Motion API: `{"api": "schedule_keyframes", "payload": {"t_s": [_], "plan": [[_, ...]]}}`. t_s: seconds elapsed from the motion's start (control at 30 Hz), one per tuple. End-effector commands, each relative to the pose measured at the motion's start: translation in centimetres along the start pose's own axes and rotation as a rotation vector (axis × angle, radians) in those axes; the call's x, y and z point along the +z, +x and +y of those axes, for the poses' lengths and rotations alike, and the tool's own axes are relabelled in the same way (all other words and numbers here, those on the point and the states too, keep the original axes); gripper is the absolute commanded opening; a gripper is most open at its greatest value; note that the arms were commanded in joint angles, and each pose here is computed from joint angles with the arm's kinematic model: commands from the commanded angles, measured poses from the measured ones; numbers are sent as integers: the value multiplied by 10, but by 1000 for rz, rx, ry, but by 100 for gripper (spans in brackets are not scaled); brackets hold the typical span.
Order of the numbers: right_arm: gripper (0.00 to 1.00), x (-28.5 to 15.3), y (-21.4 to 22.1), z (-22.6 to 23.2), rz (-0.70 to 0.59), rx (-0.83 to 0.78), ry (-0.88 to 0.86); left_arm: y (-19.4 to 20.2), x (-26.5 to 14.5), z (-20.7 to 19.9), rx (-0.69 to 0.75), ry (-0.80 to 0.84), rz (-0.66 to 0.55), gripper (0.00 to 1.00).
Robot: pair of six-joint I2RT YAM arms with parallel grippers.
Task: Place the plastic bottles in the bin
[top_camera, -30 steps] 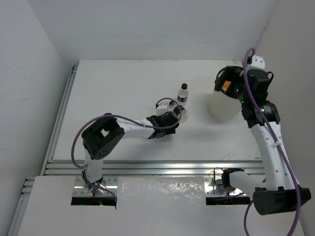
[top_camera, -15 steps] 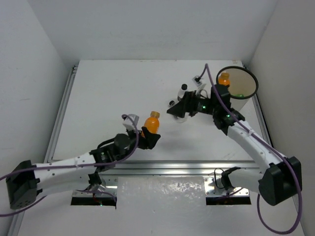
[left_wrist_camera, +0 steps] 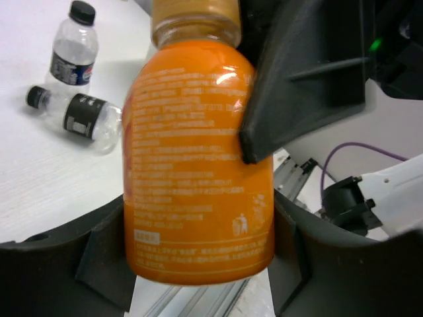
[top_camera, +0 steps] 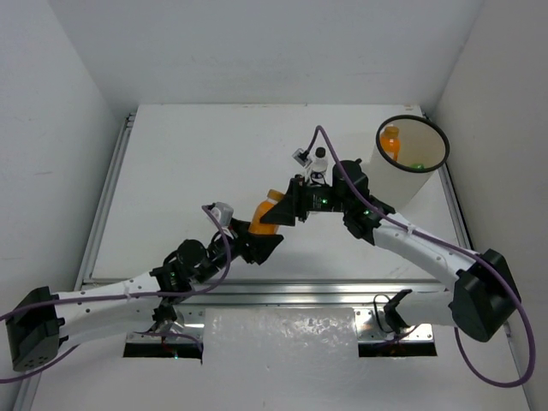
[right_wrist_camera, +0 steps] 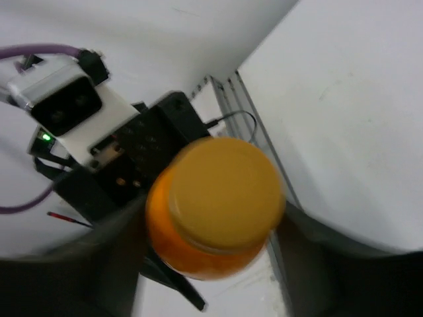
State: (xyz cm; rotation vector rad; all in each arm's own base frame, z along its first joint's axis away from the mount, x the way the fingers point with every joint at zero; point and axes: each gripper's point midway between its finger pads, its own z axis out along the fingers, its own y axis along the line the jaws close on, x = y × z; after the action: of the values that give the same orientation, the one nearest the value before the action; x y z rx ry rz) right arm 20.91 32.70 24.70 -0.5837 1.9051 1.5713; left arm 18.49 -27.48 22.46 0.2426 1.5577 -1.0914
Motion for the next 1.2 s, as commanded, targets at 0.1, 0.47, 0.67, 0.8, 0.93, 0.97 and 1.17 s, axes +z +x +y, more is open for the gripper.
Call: {"api": "schedule_keyframes", "payload": {"t_s": [0.1,0.47,0.67,0.8,0.93,0.97,1.17], "plan": [[0,-3,-42,4,-108,-58,64,-39,17,-7,17,-45,-87,99],[0,-289,-201,-110,-595,-185,1468,-43,-51,90,78,-864,212,100],[1,-359,-207,-156,-522,-66,1763,-47,-65,88,149,-855,287,100],[98,-360,-203,-170,-421,-27,1775,-47,-77,89,168,-858,324,100],[99,-345,-225,-140,-496,-92,1676,-47,-91,95,213,-900,363,100],[99,-331,-226,-137,-510,-110,1608,-51,-92,97,214,-914,341,100],[99,-204,-208,-121,-418,-257,1146,-50,-86,94,197,-859,310,100]]}}
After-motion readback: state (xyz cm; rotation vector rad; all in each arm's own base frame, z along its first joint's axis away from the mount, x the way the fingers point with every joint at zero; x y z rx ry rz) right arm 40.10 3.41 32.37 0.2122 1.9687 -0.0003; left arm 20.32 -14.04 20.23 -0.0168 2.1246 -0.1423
